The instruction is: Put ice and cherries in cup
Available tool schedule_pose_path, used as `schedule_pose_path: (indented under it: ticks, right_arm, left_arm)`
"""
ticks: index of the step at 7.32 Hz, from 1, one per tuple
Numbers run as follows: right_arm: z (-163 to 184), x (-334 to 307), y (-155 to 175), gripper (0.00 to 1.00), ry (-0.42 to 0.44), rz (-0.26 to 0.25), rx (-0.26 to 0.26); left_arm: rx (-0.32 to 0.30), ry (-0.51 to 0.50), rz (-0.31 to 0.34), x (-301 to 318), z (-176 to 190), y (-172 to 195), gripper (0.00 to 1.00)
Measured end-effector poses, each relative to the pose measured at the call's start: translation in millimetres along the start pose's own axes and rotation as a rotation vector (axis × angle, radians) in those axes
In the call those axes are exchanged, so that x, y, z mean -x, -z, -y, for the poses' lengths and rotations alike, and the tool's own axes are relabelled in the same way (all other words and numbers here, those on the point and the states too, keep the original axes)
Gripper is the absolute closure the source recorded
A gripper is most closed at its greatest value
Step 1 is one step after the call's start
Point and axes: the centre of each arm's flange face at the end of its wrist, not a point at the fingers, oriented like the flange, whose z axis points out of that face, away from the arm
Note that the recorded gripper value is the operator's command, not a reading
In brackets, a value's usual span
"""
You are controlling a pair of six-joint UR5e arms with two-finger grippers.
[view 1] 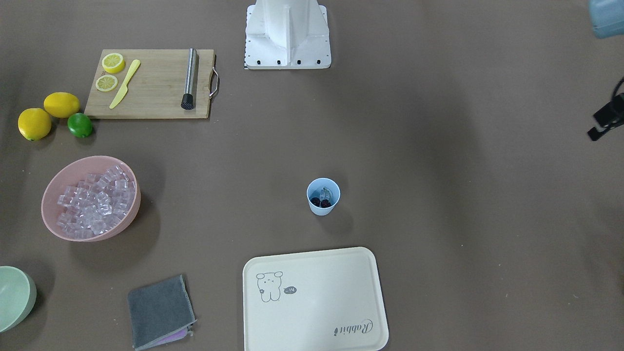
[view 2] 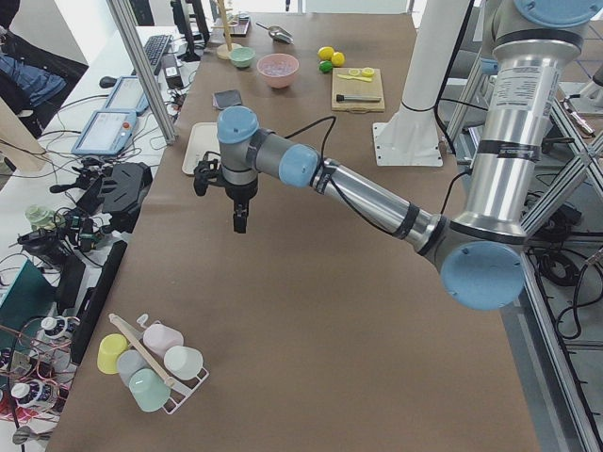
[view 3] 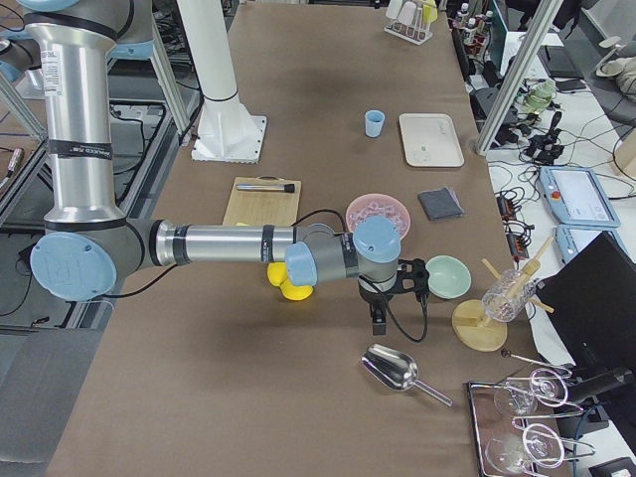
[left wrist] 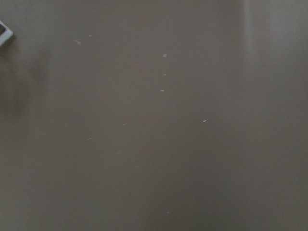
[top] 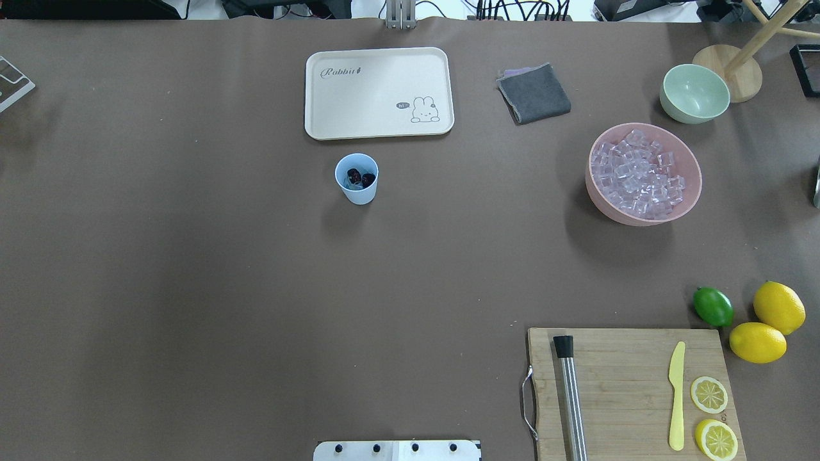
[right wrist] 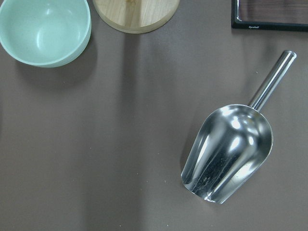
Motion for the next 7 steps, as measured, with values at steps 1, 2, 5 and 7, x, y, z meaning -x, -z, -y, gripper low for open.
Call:
schedule_pose_path:
  ticks: [1,2,5,7]
  right_arm:
    - [0,0,0,0.00,0.000,0.001,0.001]
    - [-1,0,0,0.00,-0.002,0.007,0.002]
    - [-2,2,1,0.00,-0.003,0.027,0.006]
    - [-2,2,1,0.00,-0.004,0.029,0.007]
  left_arm:
    - [0.009,-0.042,0.003,67,-17,1,0.03]
    - [0.020,-0.081,0.005,118,-32,-2,0.03]
    - [0.012,-0.149,0.006,198,-84,-38,0.03]
    - [-0.018,-0.171,0.010,231,-94,-65,0.03]
